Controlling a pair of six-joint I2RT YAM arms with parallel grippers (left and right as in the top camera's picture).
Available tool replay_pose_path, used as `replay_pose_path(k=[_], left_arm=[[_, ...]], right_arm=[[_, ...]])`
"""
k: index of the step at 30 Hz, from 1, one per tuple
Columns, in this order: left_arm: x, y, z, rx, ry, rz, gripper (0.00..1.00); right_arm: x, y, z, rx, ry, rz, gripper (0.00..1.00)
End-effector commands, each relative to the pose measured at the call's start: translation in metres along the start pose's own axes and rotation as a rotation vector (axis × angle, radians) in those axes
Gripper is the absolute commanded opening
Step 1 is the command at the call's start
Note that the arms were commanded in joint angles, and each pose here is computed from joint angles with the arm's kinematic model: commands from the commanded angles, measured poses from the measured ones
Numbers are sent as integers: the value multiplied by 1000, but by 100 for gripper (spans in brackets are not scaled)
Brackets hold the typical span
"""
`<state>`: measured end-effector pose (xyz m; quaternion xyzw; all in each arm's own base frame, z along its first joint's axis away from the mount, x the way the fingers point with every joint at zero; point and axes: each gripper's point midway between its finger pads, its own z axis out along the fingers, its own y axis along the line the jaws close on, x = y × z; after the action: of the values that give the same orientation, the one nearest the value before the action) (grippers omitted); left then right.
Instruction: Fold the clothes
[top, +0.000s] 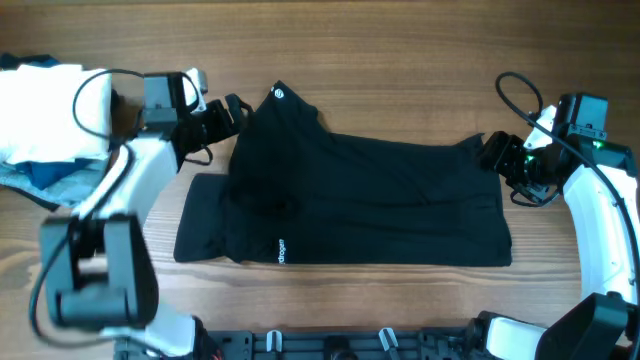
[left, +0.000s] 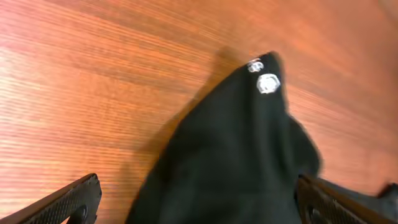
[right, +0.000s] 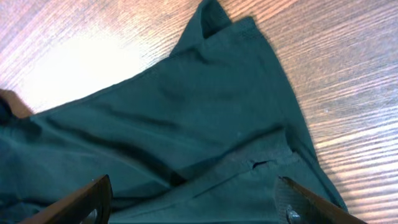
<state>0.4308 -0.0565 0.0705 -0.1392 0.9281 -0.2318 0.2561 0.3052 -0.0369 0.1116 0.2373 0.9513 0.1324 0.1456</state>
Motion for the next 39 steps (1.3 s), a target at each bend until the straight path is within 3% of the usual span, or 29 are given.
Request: replay_pose_path(k=[1, 4, 6, 8, 9, 10, 12, 17, 21, 24, 27, 35, 36, 37, 39], left_arm=[[-14, -4, 32, 40, 52, -1, 100], [7, -6, 67, 42, 134, 6, 98], [22, -10, 78, 42, 173, 19, 91], [28, -24, 85, 60, 176, 53, 75], [26, -27, 86, 68, 167, 60, 61], [25, -27, 86, 69, 163, 62, 40], [24, -22, 86, 37, 154, 62, 19], [20, -15, 87, 0, 133, 65, 4], [19, -13, 71, 10, 158, 1, 4], [0, -17, 44, 29, 112, -12, 4], [-1, -12, 31, 12, 122, -37, 4], [13, -4, 29, -19, 176, -63, 4], [14, -4, 29, -19, 179, -64, 6], [14, -4, 29, -20, 178, -64, 8], [11, -5, 30, -14, 167, -59, 7]], right_arm=[[0, 4, -2, -23, 2, -19, 84], [1, 4, -2, -22, 4, -18, 84], [0, 4, -2, -23, 1, -19, 84], [-1, 4, -2, -23, -2, -20, 83], [-1, 3, -2, -20, -2, -20, 83], [0, 3, -2, -20, -1, -20, 83], [0, 3, -2, -19, 0, -20, 83], [3, 0, 6, -9, 32, -40, 69], [-6, -7, 36, 3, 82, -49, 73], [-51, -2, 50, -12, -60, -46, 72], [-71, -1, 76, -29, -102, -30, 68], [-74, 4, 138, 7, -96, -32, 59], [-71, -2, 141, 40, -85, -7, 53], [-70, -6, 142, 58, -81, -2, 42], [-71, -9, 142, 71, -86, 25, 9]])
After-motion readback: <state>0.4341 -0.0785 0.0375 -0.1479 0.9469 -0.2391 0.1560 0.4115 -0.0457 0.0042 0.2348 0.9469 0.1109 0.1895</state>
